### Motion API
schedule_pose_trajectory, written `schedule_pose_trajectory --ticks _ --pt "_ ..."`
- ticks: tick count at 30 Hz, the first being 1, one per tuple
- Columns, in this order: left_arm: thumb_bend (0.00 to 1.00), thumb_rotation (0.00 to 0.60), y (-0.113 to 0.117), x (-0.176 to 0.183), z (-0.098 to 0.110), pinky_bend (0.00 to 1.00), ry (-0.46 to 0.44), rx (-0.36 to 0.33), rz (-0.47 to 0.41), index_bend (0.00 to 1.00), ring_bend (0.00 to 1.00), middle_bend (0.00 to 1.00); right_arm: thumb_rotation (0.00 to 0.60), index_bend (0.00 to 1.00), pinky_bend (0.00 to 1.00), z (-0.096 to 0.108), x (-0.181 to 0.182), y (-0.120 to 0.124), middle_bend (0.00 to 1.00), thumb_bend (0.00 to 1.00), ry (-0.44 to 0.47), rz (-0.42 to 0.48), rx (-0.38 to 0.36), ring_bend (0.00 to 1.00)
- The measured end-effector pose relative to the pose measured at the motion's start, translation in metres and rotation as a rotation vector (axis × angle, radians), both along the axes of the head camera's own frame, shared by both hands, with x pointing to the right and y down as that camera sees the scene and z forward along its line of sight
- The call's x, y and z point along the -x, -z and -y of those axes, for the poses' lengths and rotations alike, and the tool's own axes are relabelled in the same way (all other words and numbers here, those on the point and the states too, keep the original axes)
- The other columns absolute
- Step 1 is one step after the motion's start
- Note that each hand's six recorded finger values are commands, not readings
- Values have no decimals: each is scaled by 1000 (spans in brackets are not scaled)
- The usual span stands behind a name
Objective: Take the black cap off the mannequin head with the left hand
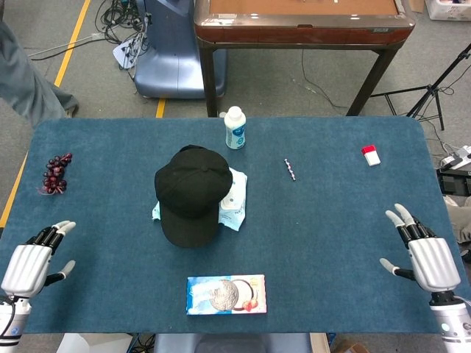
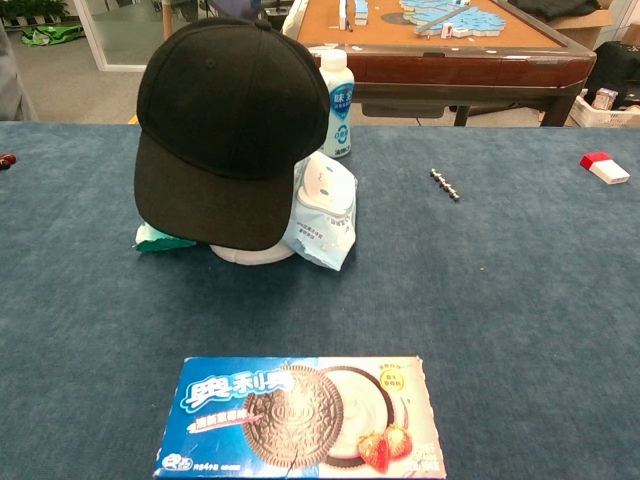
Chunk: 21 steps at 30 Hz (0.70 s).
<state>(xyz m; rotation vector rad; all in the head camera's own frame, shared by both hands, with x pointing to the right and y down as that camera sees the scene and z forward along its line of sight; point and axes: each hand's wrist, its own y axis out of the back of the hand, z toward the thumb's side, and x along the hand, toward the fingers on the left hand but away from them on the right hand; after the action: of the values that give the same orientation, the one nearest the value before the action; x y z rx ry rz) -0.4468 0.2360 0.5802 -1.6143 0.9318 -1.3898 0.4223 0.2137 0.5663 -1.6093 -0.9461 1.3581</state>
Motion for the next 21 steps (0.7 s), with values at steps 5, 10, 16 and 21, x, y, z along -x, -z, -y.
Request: schedule_pose_trajectory --ticks 5,10,16,21 --pt "164 600 7 -9 0 591 -48 -73 -45 391 391 427 600 39 384 -1 0 2 87 82 -3 11 -8 170" --pt "109 600 11 -24 0 659 -116 -133 -97 531 513 614 600 51 384 -1 -1 4 90 82 -10 15 -15 170" --pt "68 600 6 -54 3 702 -233 -168 -151 642 613 743 600 65 384 0 -3 7 93 82 -17 22 -23 169" --pt "52 600 -5 -81 7 715 -329 -190 -171 665 638 772 600 66 384 1 -6 10 94 82 -27 31 -29 170"
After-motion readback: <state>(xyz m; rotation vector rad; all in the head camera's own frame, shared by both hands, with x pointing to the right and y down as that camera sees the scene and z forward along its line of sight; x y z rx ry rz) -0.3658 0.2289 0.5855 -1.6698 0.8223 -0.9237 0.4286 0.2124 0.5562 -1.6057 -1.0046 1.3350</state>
